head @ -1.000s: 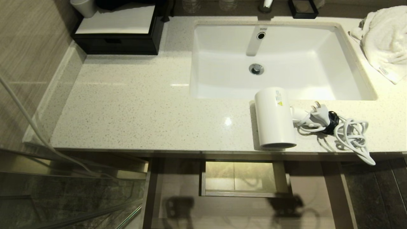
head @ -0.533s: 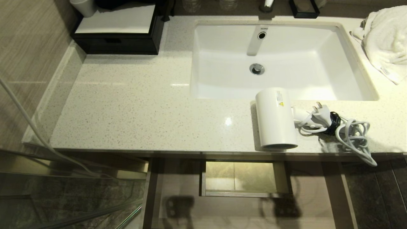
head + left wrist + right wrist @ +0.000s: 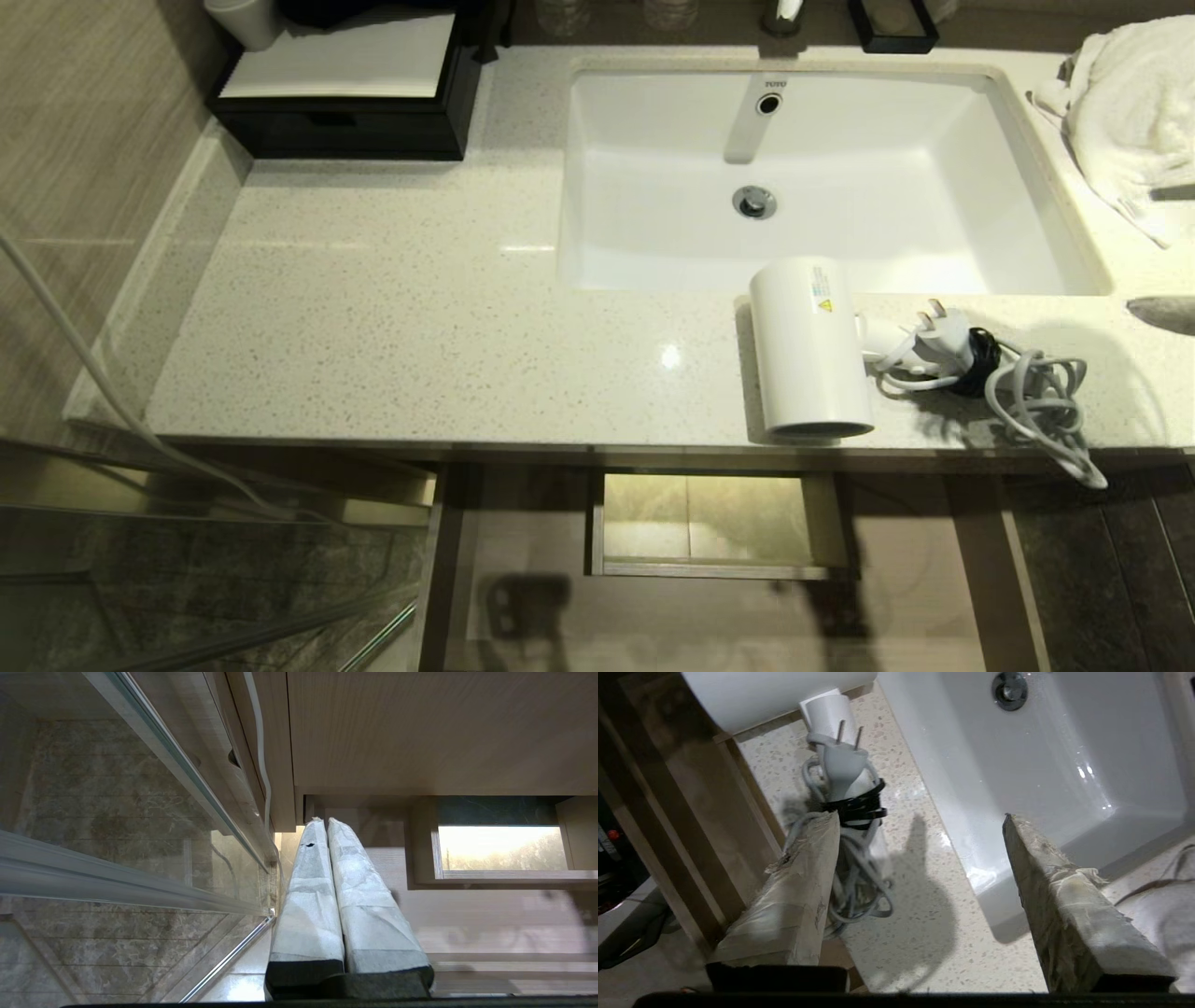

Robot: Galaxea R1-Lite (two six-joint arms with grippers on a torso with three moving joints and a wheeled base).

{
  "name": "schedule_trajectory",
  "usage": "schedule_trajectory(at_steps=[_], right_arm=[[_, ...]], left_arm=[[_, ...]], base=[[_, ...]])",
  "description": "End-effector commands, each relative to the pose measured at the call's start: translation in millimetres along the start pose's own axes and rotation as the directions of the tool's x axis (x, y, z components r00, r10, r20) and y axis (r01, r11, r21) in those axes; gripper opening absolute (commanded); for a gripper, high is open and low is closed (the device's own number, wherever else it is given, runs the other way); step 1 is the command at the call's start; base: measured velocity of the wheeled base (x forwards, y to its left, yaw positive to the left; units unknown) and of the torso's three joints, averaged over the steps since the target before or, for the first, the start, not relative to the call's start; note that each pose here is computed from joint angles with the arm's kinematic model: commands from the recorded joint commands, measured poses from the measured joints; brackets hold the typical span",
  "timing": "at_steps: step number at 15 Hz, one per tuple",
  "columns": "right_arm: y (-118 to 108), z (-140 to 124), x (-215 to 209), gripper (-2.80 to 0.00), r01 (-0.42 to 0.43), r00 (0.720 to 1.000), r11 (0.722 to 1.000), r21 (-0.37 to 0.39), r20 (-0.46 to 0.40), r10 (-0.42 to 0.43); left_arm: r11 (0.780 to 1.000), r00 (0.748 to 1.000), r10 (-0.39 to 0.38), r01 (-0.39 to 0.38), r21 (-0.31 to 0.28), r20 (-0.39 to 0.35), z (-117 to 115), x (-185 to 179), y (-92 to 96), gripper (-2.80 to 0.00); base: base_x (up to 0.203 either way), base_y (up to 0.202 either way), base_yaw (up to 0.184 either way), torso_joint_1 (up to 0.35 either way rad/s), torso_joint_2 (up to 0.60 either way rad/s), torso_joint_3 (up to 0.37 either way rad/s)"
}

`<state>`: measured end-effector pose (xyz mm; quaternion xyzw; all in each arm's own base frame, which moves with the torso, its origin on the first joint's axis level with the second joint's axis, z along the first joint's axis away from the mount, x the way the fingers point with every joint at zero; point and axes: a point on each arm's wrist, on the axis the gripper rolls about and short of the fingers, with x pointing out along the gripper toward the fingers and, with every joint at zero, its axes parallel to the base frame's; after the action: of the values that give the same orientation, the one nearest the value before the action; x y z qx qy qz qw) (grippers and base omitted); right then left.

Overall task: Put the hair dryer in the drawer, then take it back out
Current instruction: Pick up the hairdryer

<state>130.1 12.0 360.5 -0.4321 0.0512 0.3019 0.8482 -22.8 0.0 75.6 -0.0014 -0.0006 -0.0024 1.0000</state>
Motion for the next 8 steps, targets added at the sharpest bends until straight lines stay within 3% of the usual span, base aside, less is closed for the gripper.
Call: schedule_trajectory(at_steps=[1, 2, 4, 5, 8], right_arm=[[-16, 2, 5, 0.00, 0.050, 0.997, 0.998, -0.025, -0.052, -0.052], [-18, 2, 3, 0.00, 0.080, 0.992, 0.996, -0.049, -0.090, -0.084], [-27, 5, -1, 0.00, 0.143, 0.960, 0.969, -0.201, -0.210, -0.185], [-30, 4, 2, 0.00, 0.114, 0.944, 0.953, -0.280, -0.269, -0.192], [-18, -3, 10, 0.00, -0.122, 0.952, 0.968, -0.219, -0.302, 0.051]], left_arm=[[1.000, 1.000, 0.000, 0.000, 0.000, 0.000, 0, 0, 0.0, -2.80], [1.000, 1.000, -0.001, 0.001, -0.001, 0.000, 0, 0, 0.0, -2.80], [1.000, 1.000, 0.000, 0.000, -0.002, 0.000, 0, 0, 0.0, -2.80], [1.000, 1.000, 0.000, 0.000, 0.000, 0.000, 0, 0, 0.0, -2.80], [1.000, 1.000, -0.001, 0.001, -0.001, 0.000, 0, 0, 0.0, -2.80]], base=[[0.000, 0.000, 0.000, 0.000, 0.00, 0.000], [0.000, 0.000, 0.000, 0.000, 0.00, 0.000], [0.000, 0.000, 0.000, 0.000, 0.00, 0.000], [0.000, 0.000, 0.000, 0.000, 0.00, 0.000], [0.000, 0.000, 0.000, 0.000, 0.00, 0.000]])
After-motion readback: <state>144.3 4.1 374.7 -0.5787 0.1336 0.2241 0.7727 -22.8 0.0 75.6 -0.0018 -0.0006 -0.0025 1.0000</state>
